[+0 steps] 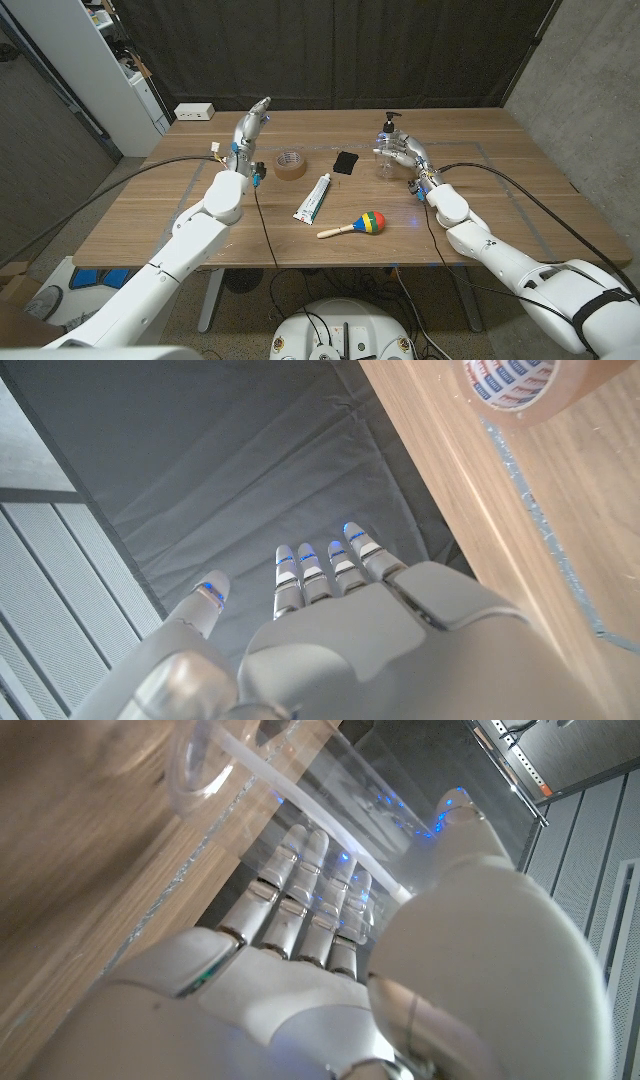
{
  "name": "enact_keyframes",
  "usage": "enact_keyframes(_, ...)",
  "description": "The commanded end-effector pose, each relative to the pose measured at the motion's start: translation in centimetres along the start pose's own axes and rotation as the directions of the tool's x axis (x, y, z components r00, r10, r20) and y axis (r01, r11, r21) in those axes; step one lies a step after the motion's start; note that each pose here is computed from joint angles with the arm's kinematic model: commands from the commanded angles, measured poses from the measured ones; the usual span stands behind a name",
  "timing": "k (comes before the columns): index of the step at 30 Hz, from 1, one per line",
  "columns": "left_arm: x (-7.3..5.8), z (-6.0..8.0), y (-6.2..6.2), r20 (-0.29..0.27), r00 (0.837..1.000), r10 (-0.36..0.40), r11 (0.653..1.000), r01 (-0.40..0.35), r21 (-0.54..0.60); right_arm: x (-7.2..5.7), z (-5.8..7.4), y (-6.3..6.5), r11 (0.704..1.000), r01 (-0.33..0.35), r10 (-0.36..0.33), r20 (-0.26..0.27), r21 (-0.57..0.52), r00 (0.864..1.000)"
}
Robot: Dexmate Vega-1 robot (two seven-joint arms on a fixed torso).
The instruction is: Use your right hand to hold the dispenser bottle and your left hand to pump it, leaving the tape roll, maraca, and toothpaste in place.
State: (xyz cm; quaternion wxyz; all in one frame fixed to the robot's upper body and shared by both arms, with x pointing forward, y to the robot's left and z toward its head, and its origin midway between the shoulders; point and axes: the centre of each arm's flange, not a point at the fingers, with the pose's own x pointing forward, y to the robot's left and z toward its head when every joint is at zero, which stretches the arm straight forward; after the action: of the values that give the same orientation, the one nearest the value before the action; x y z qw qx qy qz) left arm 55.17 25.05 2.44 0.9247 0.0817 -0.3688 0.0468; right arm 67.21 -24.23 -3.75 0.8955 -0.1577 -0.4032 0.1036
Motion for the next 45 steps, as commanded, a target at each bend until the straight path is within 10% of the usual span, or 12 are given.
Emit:
enact_keyframes(1, -0.7, -2.3, 1.0, -0.042, 0.998, 0.045, 0.997, -0.048, -0.066, 0.3, -1.4, 0.6, 0.999, 0.015, -0.014, -0.033, 0.031, 0.999)
enact_keyframes(45, -1.0, -4.9, 1.3, -0.145, 0.989, 0.042, 0.997, -0.051, -0.058, -0.8, -2.5, 1.0, 0.999, -0.004, 0.006, -0.056, 0.034, 0.998)
